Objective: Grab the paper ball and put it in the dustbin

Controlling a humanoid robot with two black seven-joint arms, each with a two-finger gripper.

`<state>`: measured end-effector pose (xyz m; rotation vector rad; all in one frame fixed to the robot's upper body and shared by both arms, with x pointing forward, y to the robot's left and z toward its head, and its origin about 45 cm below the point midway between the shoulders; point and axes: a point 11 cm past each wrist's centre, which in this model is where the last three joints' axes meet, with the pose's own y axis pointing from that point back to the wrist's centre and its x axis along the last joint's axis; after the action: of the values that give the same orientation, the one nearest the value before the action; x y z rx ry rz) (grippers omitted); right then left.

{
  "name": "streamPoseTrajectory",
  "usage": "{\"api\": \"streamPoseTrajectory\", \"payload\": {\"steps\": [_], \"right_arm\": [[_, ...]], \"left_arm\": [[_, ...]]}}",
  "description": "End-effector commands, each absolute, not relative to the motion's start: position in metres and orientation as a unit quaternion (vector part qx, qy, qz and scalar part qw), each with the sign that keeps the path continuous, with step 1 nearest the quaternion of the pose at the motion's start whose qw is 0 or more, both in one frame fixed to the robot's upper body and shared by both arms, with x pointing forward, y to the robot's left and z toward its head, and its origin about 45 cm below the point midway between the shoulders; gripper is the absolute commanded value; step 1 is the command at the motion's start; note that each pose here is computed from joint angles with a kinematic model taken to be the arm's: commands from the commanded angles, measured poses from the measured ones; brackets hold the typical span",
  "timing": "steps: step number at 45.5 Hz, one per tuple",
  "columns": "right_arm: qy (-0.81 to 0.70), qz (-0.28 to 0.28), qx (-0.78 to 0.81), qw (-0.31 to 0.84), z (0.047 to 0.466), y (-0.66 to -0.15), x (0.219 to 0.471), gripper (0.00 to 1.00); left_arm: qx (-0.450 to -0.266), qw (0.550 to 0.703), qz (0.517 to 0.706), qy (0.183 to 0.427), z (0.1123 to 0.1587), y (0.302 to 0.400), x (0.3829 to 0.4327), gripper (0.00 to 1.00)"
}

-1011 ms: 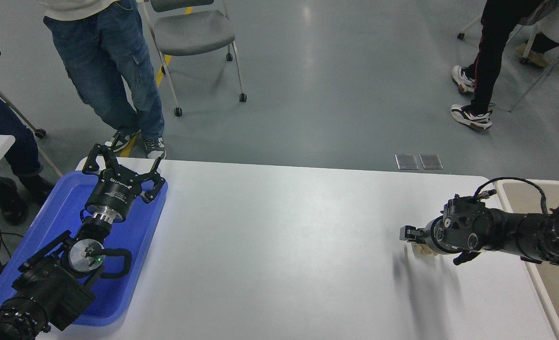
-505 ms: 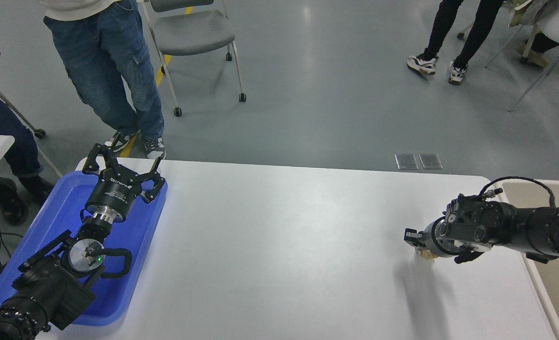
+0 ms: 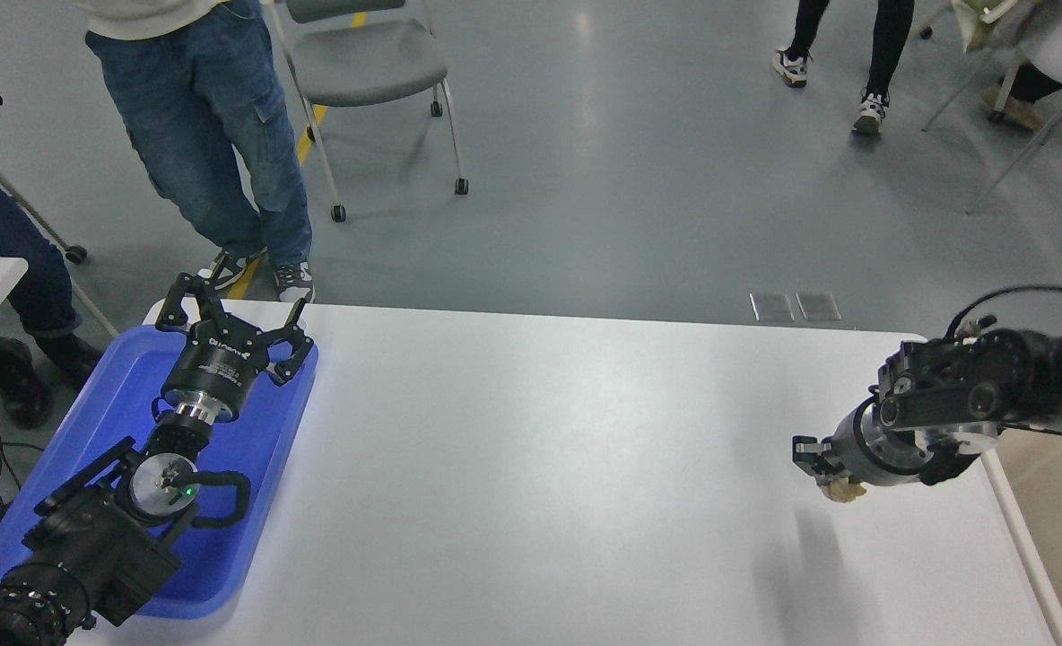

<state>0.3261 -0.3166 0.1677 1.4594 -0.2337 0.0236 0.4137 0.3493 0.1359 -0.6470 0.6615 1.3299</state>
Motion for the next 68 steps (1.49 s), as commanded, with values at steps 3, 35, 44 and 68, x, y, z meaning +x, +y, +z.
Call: {"api": "streamPoseTrajectory", "payload": {"steps": [3, 35, 44, 68], "right_arm": [[-0.017, -0.020, 0.680, 0.733, 0.242, -0.305, 0.320, 0.00], [-0.116, 0.075, 0.695, 0.706, 0.420, -0.315, 0.347, 0.00], [-0.126, 0.082, 0.692, 0.707, 0.430, -0.316, 0.346, 0.00], [-0.167, 0.035, 0.677, 0.716, 0.423, -0.364, 0.340, 0.00]], "left_arm": [[-0.289, 0.689, 0.595, 0.296, 0.1359, 0.3493, 0.4136, 1.00], [-0.289, 0.689, 0.595, 0.295, 0.1361, 0.3500, 0.4136, 1.00], [-0.289, 0.689, 0.595, 0.296, 0.1359, 0.3493, 0.4136, 1.00], [-0.289, 0.689, 0.595, 0.296, 0.1359, 0.3493, 0.4136, 1.00]]}}
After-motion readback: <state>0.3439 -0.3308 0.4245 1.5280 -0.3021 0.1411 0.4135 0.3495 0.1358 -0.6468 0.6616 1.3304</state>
